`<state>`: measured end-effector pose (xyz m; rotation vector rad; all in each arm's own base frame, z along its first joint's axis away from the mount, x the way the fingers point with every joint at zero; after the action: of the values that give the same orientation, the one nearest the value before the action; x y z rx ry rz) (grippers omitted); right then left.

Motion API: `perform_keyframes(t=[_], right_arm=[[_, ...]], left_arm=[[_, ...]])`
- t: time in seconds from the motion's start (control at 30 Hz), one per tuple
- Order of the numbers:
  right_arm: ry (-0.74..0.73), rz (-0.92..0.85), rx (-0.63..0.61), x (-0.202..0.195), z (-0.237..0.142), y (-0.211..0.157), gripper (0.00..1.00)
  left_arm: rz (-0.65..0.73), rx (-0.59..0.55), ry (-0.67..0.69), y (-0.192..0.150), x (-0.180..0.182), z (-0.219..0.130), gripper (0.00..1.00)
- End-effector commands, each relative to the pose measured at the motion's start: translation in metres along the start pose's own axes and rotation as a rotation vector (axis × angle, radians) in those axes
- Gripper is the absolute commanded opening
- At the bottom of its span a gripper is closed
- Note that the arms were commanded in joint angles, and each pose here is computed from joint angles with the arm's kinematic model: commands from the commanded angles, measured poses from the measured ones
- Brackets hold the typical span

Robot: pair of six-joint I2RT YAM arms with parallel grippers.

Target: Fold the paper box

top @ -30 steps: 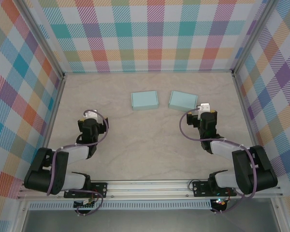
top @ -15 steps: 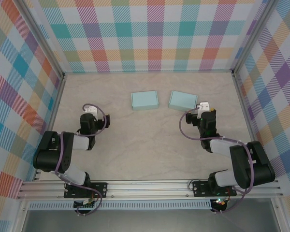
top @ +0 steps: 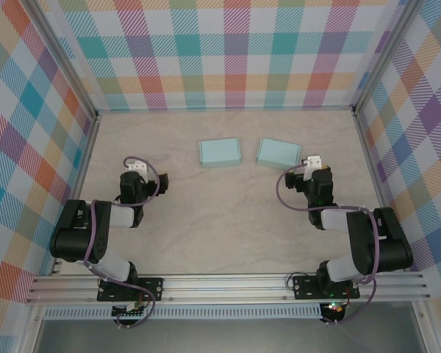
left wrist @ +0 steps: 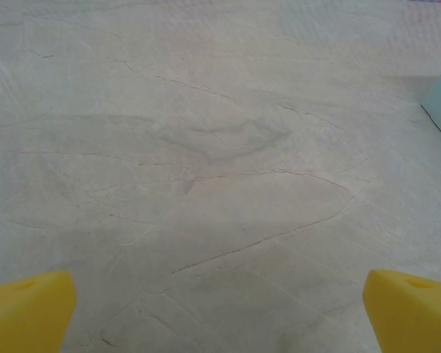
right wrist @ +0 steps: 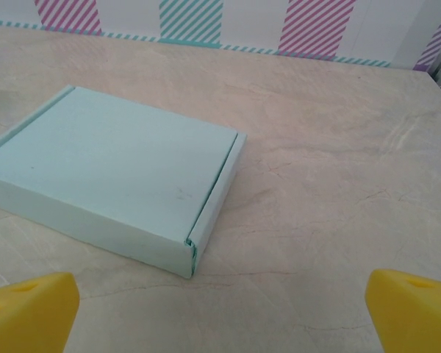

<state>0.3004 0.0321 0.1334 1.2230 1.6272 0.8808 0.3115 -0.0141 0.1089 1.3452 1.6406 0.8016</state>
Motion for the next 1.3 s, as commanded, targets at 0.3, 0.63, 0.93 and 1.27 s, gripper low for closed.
perform_keyframes(t=[0.3,0.63,0.93,1.27], right_arm=[[0.076,0.102,-0.017,-0.011,0.012,-0.009,1.00],[0.087,0.156,0.005,-0.021,0.015,-0.009,1.00],[0.091,0.152,0.006,-0.021,0.016,-0.009,1.00],[0.092,0.152,0.003,-0.021,0.016,-0.009,1.00]], left_arm=[[-0.011,-0.026,-0.017,0.008,-0.001,0.002,1.00],[-0.011,-0.026,-0.017,0.008,-0.001,0.002,1.00],[-0.011,-0.027,-0.018,0.008,-0.001,0.002,1.00],[-0.009,-0.026,-0.017,0.008,-0.001,0.002,1.00]])
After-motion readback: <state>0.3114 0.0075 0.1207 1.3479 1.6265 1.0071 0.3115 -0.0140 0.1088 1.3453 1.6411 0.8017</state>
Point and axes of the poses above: each hand's point on the last joint's axis, 136 mm out from that joint toward the fingers, its own z axis out along the fingers, its own x axis along the line the jaws close on, y = z × x, the point moved 9 cm from there along -z, back along the fingers, and after that the axes turned 9 degrees about -z, right-handed, at the moved point
